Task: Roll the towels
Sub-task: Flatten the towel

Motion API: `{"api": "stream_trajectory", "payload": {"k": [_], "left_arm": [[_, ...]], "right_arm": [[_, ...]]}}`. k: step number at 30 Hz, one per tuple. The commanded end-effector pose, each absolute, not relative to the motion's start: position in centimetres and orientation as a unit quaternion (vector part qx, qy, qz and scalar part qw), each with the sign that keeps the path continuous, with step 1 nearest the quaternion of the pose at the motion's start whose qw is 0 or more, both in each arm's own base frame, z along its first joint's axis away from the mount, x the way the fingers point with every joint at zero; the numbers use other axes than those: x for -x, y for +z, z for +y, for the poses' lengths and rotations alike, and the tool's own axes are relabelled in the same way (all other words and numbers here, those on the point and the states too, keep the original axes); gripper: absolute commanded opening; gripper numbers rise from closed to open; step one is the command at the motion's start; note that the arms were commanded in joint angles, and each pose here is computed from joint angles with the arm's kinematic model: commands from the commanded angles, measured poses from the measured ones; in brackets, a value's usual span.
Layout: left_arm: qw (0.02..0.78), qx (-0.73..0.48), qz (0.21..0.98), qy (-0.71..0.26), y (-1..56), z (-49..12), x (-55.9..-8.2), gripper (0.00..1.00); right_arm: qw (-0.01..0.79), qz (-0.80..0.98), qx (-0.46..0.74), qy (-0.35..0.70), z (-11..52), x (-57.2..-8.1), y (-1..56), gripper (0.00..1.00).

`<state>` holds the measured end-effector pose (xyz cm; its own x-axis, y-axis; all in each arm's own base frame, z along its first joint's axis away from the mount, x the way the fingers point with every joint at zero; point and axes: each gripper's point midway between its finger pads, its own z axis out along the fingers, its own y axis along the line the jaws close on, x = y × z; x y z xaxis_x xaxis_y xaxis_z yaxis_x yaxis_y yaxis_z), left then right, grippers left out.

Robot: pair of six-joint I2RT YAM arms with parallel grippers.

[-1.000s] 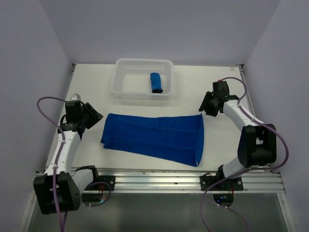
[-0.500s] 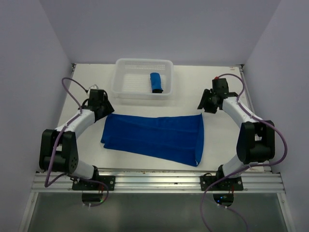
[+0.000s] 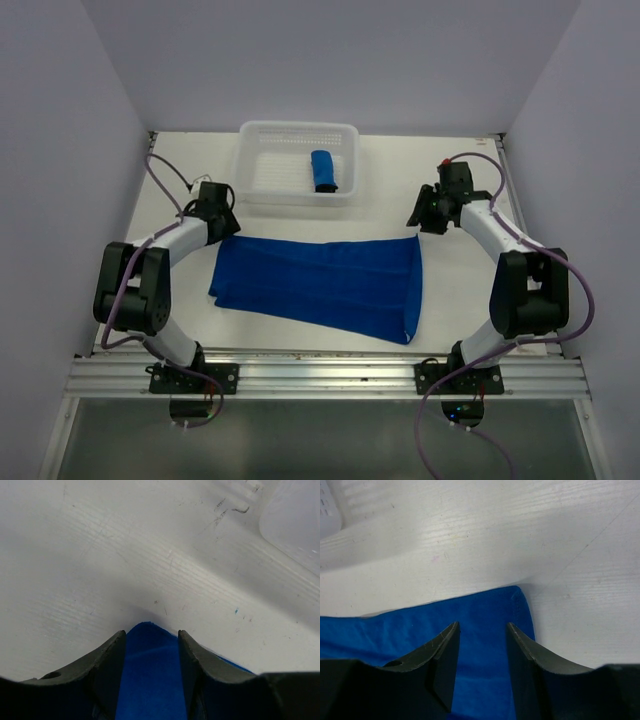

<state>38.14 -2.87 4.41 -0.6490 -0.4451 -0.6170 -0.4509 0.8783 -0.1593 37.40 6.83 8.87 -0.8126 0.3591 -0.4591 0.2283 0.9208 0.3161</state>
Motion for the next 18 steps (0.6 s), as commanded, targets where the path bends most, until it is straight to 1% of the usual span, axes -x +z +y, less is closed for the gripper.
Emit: {"api": "stream_trajectory", "payload": {"k": [1,10,13,15,16,18], "left_arm": [[0.364,0.241,0.899,0.016,4.8,-2.8,-39.8,0.5],[0.342,0.238,0.908,0.047,2.8,-2.4,-39.2,0.44],[0.341,0.239,0.908,0.049,2.4,-2.3,-39.1,0.41],[0.338,0.239,0.909,0.049,2.1,-2.3,-39.0,0.35],[0.336,0.239,0.91,0.049,1.9,-2.3,-39.0,0.31],[0.337,0.239,0.909,0.046,1.9,-2.4,-39.0,0.27]], "right_arm": [[0.281,0.939,-0.142,0.139,7.2,-38.3,9.9,0.45],[0.282,0.94,-0.139,0.13,6.9,-37.8,10.3,0.45],[0.283,0.94,-0.138,0.131,7.0,-37.7,10.5,0.44],[0.282,0.94,-0.137,0.131,7.0,-37.6,10.7,0.43],[0.283,0.941,-0.134,0.131,7.0,-37.6,10.8,0.43],[0.281,0.942,-0.133,0.13,6.9,-37.4,10.8,0.42]]}}
